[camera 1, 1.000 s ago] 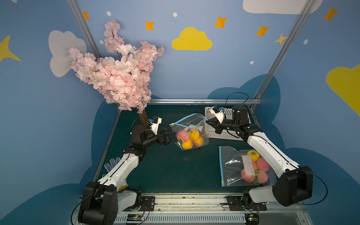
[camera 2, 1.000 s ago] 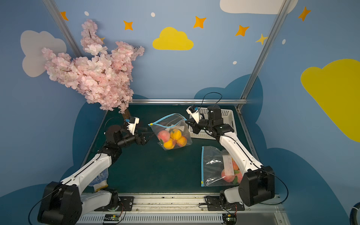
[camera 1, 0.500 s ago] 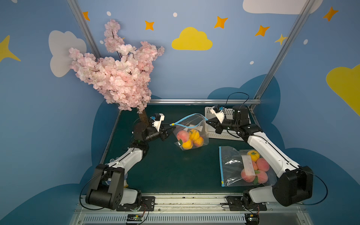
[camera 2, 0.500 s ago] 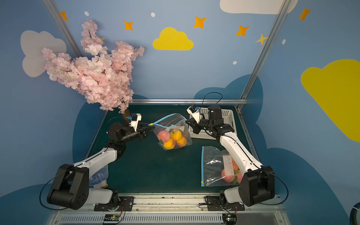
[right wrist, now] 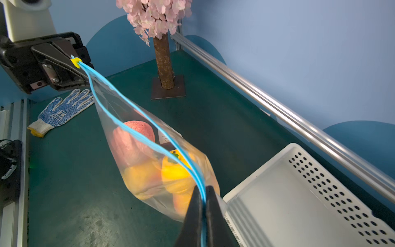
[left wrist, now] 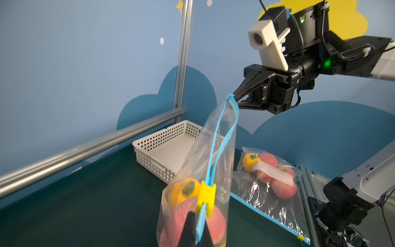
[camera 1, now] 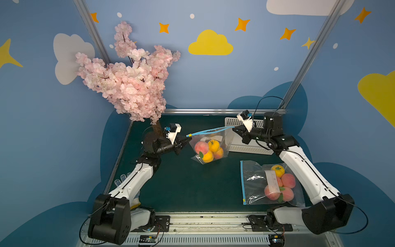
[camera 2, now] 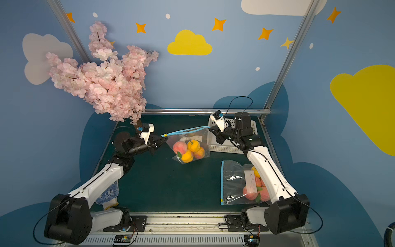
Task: Place the peach in a zip-top bag and seal the zipper
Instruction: Adjust the zipper food storage bag at the center of the board, then zip the zipper on the zipper food storage bag.
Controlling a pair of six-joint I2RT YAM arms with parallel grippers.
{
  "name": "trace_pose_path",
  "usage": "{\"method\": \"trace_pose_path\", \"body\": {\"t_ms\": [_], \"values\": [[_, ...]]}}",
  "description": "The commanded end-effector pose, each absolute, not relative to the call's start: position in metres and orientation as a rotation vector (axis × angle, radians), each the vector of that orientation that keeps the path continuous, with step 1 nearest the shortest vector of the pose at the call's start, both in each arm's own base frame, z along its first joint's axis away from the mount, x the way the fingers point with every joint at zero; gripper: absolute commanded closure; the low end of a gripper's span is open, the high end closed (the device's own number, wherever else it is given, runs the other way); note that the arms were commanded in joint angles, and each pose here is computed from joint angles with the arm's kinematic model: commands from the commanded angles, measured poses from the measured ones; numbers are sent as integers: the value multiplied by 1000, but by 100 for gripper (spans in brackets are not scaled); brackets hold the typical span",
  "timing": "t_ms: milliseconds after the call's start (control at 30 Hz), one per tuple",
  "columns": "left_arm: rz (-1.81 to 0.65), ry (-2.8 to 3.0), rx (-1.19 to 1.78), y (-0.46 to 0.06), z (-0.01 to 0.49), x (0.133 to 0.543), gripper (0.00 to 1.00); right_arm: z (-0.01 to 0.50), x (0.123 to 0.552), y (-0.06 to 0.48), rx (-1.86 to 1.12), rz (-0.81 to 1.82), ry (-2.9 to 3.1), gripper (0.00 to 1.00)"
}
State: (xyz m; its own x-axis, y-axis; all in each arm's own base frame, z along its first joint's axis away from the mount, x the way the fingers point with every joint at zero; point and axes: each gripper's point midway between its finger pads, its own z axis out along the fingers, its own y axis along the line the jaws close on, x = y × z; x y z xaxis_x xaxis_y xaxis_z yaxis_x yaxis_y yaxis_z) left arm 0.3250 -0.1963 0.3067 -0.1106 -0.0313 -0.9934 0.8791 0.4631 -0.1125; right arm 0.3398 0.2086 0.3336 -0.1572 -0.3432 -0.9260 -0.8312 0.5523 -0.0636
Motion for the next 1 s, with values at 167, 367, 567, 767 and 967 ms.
{"method": "trace_pose_path", "body": {"t_ms": [167, 367, 567, 767, 967], "values": [[-932, 1479, 927, -208, 326, 300, 97, 359, 305, 201, -1034, 534, 1716, 60], [-955, 1476, 1014, -235, 327, 296, 97, 381, 274, 255, -1180, 639, 1557, 44], [-950, 1482, 1055, -246, 325, 294, 97, 373, 263, 311, -1309, 739, 1462, 44], [-946, 1470, 1083, -247, 326, 286, 97, 365, 257, 348, -1436, 797, 1364, 47], [-935, 1462, 1097, -246, 328, 282, 97, 361, 254, 362, -1511, 860, 1315, 55]]}}
